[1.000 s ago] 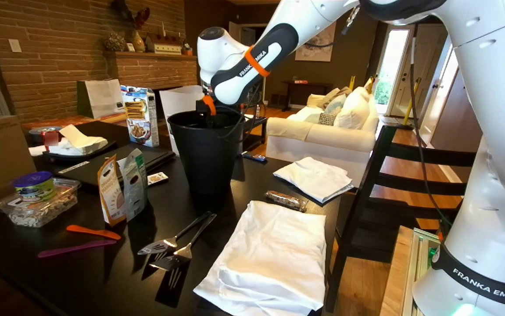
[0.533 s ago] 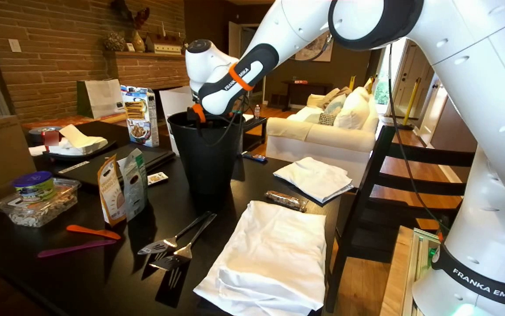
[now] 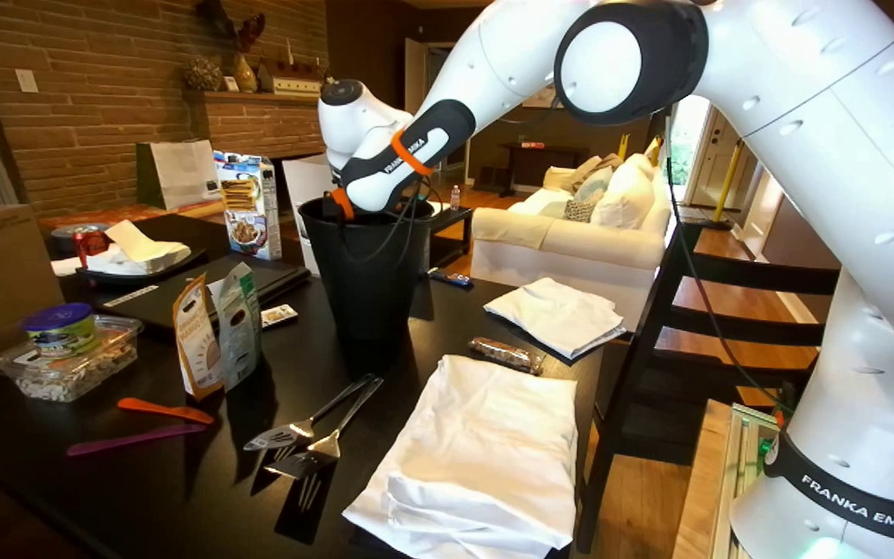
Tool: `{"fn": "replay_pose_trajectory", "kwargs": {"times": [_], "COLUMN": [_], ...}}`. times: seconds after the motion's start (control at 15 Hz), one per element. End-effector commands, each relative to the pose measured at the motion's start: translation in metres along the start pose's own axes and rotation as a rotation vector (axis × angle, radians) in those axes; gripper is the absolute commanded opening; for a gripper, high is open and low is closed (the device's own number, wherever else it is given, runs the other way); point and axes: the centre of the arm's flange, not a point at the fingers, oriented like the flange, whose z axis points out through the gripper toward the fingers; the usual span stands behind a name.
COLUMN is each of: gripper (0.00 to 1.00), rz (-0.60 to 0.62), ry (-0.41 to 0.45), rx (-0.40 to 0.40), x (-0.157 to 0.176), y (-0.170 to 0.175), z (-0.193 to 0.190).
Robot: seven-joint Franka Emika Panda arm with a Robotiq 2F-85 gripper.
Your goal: Pick up the wooden spoon from the black bucket and place it on the table
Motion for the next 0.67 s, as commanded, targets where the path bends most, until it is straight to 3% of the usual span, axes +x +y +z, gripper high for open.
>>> {"fn": "replay_pose_trajectory", "kwargs": {"times": [0.0, 0.6], "gripper": [1.00, 1.00], "rz": [0.015, 0.054], "ry": [0.015, 0.051], "rx": [-0.022, -0.155], "x": [0.011, 0.015], "y": [-0.013, -0.007], "z": [0.009, -0.002]}}
